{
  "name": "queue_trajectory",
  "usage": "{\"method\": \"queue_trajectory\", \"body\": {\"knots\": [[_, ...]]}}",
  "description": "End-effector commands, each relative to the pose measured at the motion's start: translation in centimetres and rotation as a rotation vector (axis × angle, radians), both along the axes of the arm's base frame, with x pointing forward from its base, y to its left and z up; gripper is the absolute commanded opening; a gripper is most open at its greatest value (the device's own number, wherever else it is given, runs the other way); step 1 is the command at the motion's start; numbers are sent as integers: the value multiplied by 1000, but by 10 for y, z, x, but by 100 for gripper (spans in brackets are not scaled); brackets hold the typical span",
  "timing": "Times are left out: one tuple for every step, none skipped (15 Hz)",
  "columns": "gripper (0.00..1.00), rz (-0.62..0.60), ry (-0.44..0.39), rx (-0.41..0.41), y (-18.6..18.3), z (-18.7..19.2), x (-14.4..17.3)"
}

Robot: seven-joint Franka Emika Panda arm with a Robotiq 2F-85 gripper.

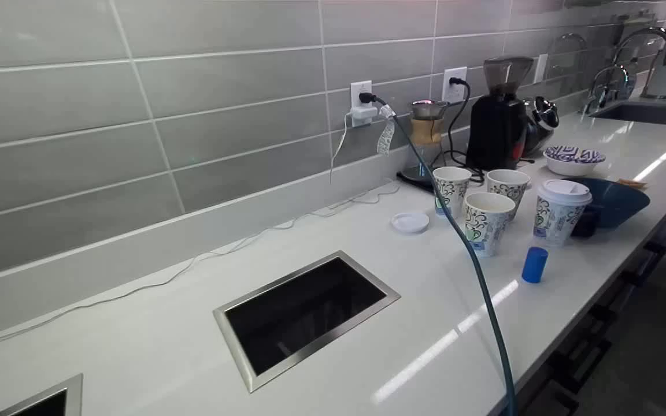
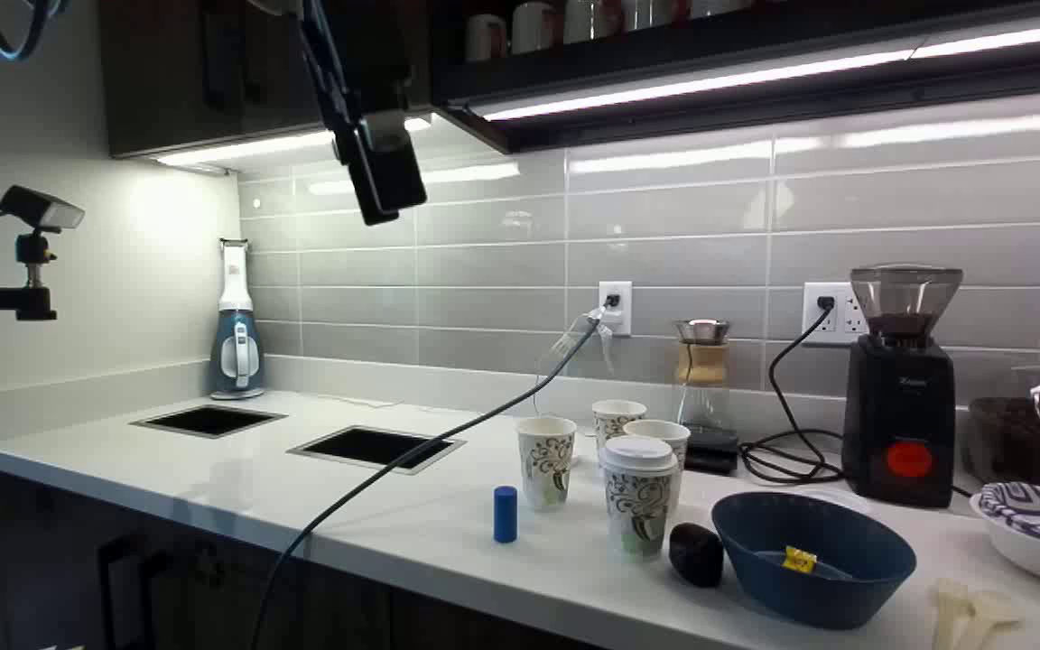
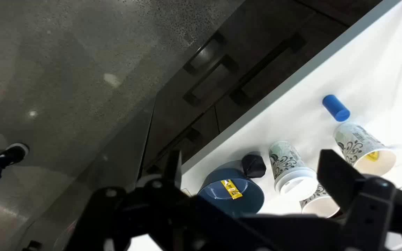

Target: Push down on the cup

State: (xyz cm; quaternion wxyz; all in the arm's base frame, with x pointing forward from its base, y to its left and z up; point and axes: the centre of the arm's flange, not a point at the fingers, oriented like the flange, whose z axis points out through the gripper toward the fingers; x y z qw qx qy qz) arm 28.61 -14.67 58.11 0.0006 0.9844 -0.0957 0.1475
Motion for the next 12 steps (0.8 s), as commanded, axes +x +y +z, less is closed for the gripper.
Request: {"method": "queue_trajectory", "body": {"knots": [[100,0,0,0,0,0,0],[100,0,0,0,0,0,0],[100,0,0,0,0,0,0],[100,0,0,0,0,0,0],[100,0,0,0,0,0,0],[100,0,0,0,0,0,0],[100,0,0,0,0,0,0],[100,0,0,0,0,0,0],[100,0,0,0,0,0,0],[100,0,0,0,0,0,0],[100,0,0,0,0,0,0],[100,-15,-3,6,6,-6,15]]}}
